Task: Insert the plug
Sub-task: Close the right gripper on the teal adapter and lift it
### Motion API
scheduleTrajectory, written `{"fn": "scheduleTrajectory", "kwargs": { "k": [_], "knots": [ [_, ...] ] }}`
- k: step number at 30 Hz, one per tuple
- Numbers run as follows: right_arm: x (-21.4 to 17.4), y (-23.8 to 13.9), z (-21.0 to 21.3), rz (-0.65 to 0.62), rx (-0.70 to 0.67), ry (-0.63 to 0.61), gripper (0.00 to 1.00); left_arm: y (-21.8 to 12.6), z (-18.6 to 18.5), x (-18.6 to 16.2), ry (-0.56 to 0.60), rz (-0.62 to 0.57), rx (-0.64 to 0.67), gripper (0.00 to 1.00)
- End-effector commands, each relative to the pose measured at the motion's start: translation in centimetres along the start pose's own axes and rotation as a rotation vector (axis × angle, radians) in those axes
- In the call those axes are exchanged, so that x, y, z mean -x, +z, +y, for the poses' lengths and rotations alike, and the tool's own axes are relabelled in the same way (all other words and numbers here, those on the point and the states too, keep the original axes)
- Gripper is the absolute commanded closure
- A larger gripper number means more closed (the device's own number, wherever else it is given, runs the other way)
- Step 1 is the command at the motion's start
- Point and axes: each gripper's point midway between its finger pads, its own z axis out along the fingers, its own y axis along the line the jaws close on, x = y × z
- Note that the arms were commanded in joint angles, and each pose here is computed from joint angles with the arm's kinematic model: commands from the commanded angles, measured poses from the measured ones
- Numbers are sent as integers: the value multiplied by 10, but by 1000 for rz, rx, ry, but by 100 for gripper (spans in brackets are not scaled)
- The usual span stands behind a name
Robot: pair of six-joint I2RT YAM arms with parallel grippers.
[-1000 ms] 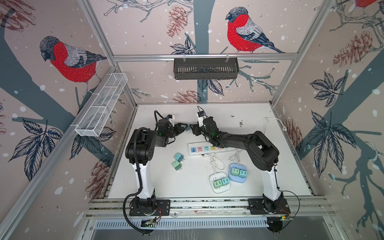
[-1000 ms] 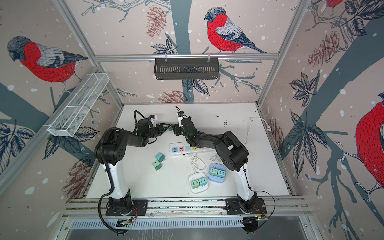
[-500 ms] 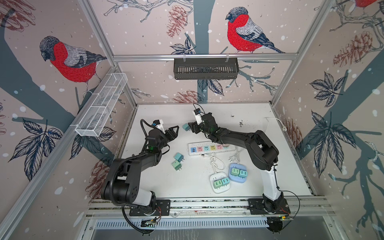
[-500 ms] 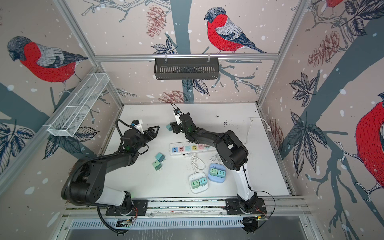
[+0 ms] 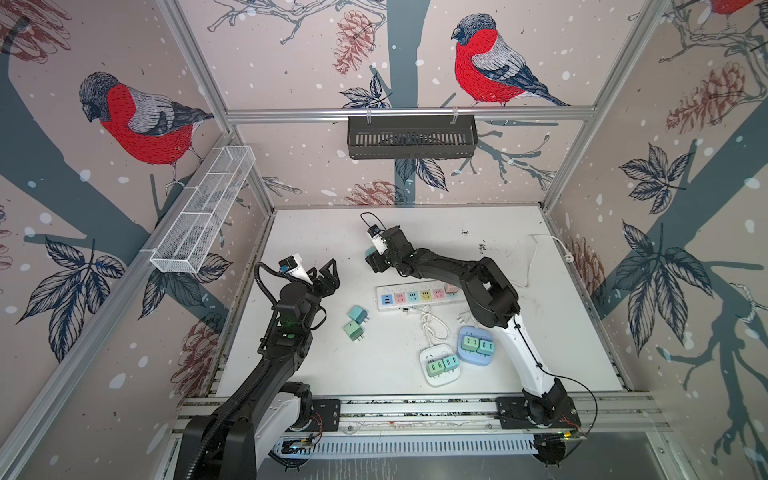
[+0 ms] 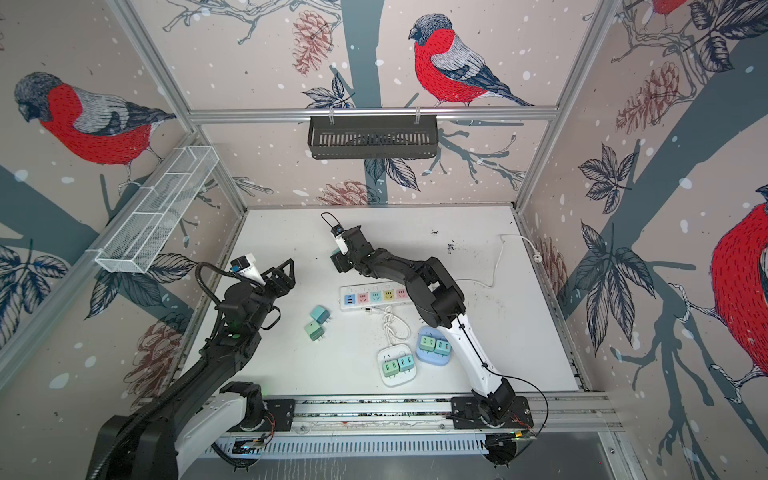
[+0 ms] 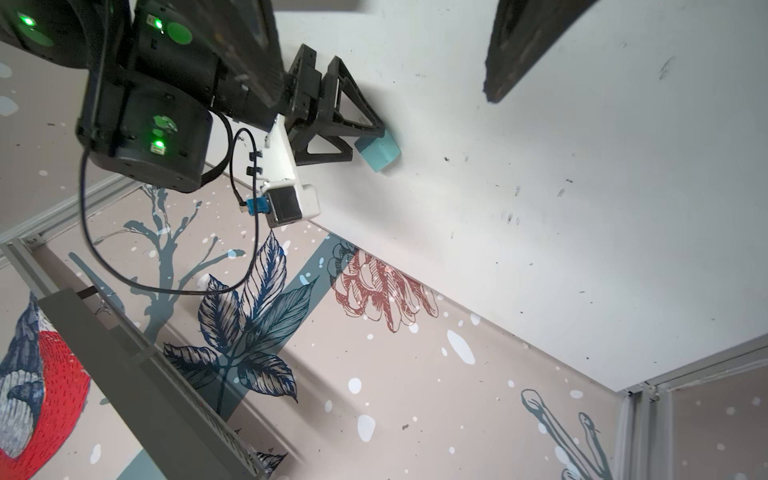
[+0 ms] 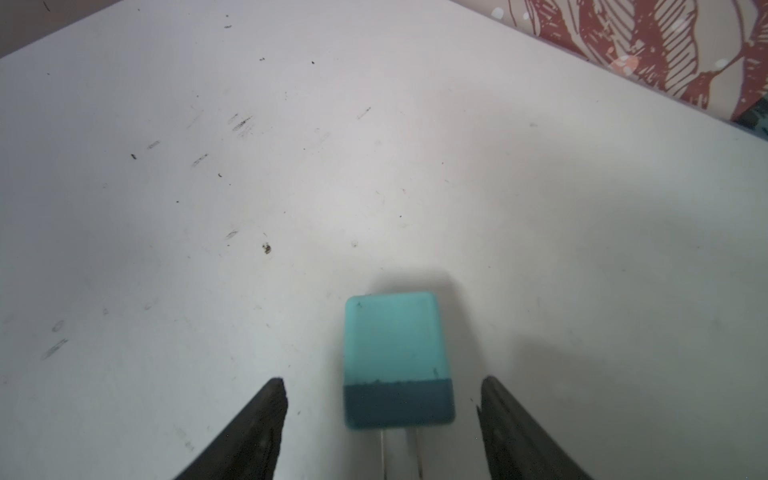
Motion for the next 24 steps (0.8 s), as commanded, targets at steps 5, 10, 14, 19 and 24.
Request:
{"fn": "scheduleTrajectory", "kwargs": {
  "k": [5,10,14,19,24],
  "knots": [
    [-18,26,-2,120,-2,-2,29,-5,3,9,16,-48,18,22],
    [-19,27,-3,125,6,2,33,-1,4,5,16,-29,21,22],
    [-20,26,-1,124,8,-1,45,5,5,1,18,-5,25,22],
    [-20,24,-3,126,6,1,51,8,7,-4,19,13,33,22],
    [-21,19,-2,127,11,-5,47,10,7,-5,21,20,32,22]
  ]
}}
